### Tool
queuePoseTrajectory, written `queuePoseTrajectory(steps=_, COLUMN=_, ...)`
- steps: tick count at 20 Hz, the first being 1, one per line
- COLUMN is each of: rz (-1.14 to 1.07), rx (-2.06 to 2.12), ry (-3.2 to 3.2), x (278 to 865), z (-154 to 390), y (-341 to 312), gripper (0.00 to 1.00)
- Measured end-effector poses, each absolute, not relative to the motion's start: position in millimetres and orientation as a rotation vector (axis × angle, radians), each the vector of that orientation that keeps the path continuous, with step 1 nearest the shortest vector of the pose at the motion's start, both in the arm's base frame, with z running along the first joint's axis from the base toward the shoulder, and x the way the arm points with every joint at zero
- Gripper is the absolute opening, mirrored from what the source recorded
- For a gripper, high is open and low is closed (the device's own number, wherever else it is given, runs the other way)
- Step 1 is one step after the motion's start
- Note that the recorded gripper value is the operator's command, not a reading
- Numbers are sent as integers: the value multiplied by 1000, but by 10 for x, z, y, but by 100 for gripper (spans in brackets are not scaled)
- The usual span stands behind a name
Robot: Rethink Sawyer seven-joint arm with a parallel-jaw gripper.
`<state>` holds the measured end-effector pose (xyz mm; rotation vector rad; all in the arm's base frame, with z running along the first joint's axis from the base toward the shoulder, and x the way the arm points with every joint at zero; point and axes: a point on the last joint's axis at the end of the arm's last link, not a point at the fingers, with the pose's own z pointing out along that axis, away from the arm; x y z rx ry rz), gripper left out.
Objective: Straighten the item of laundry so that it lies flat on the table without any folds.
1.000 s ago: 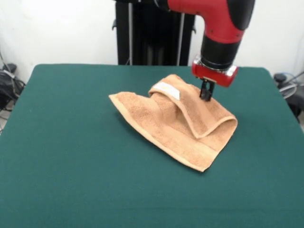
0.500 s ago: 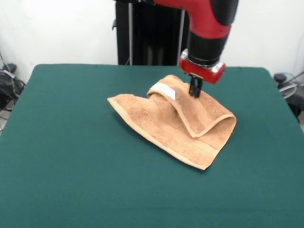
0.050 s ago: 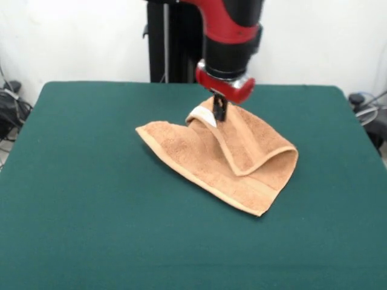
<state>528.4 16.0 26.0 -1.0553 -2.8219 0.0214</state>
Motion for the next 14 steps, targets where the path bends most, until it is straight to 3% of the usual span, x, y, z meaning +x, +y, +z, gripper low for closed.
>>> queuePoseTrajectory(steps=14, rz=-15, rx=-1029, ry=-2716, x=5653, z=782, y=-244, gripper=0)
